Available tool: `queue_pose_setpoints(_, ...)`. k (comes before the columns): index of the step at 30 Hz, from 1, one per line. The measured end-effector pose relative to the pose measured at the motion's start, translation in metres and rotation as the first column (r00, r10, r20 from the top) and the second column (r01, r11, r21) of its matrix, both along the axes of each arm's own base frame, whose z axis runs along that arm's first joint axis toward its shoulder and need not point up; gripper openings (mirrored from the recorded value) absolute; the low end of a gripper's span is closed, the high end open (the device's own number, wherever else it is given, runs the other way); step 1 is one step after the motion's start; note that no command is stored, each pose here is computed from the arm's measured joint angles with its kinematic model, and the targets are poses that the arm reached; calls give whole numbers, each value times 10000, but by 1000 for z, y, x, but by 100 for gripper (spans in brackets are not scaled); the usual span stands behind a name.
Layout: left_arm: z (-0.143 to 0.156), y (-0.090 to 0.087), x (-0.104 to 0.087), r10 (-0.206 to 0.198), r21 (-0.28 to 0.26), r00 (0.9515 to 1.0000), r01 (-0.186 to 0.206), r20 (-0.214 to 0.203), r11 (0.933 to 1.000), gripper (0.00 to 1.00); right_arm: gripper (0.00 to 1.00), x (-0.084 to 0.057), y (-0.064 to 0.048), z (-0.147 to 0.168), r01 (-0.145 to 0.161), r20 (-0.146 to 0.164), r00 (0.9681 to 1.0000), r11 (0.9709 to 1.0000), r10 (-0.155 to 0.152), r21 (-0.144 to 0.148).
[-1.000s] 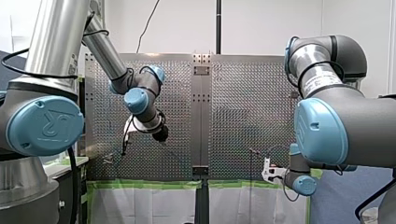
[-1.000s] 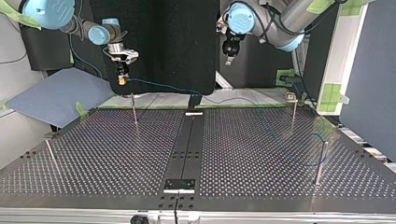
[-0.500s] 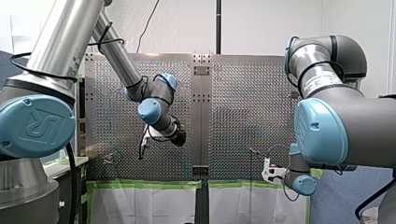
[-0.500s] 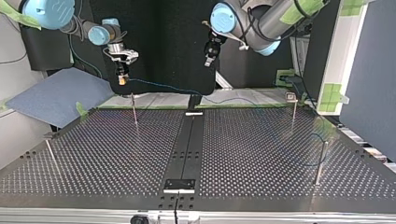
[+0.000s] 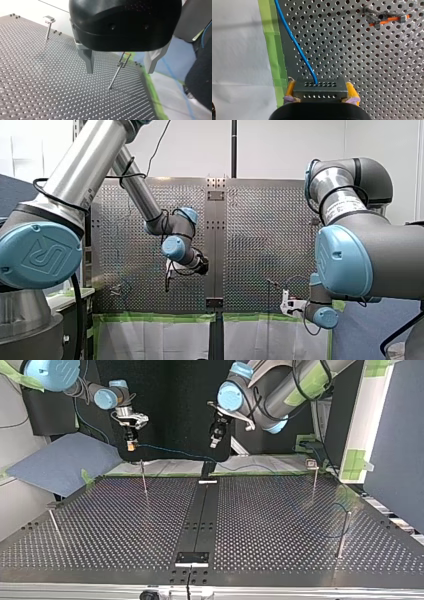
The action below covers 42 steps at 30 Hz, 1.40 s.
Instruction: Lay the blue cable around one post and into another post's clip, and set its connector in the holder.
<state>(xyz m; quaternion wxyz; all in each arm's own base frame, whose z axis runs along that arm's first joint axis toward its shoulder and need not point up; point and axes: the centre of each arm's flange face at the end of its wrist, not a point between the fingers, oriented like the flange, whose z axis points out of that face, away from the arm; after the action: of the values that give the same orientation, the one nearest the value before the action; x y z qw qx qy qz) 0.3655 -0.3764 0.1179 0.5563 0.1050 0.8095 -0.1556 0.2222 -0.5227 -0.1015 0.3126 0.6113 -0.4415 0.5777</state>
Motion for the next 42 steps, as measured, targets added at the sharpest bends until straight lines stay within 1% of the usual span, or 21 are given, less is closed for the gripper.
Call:
queue_pose_setpoints(4,-5,-7,18,66,-167,9995,-61,317,9998,100,0,0,-1,0,2,0,10000,10000,-2,-15)
queue_pose_setpoints(7,-11,-11,25,73,-212,9990,-63,452,9998,100,0,0,-1,0,-1,0,10000,10000,1,-14)
queue_pose_setpoints(16,-46,-15,32,148,-590,9992,-125,383,9982,100,0,0,-1,0,2,-1,10000,10000,-2,-8)
queue_pose_setpoints(20,-60,-17,37,191,-731,9989,-160,420,9972,100,0,0,-1,0,0,-2,10000,10000,0,-2)
queue_pose_setpoints(26,-74,-24,49,241,-1036,9978,-175,624,9945,100,0,0,-1,0,-4,-2,10000,10000,4,1)
queue_pose_setpoints(30,-84,-28,54,240,-1166,9969,-152,747,9931,100,0,0,-1,0,2,-3,10000,10000,-2,1)
queue_pose_setpoints(36,-86,-31,59,281,-1405,9936,-125,1094,9900,100,0,0,-1,0,11,-4,10000,10000,-11,-1)
queue_pose_setpoints(42,-82,-34,65,322,-1687,9877,-61,1527,9856,100,0,0,-1,0,5,-4,10000,10000,-5,17)
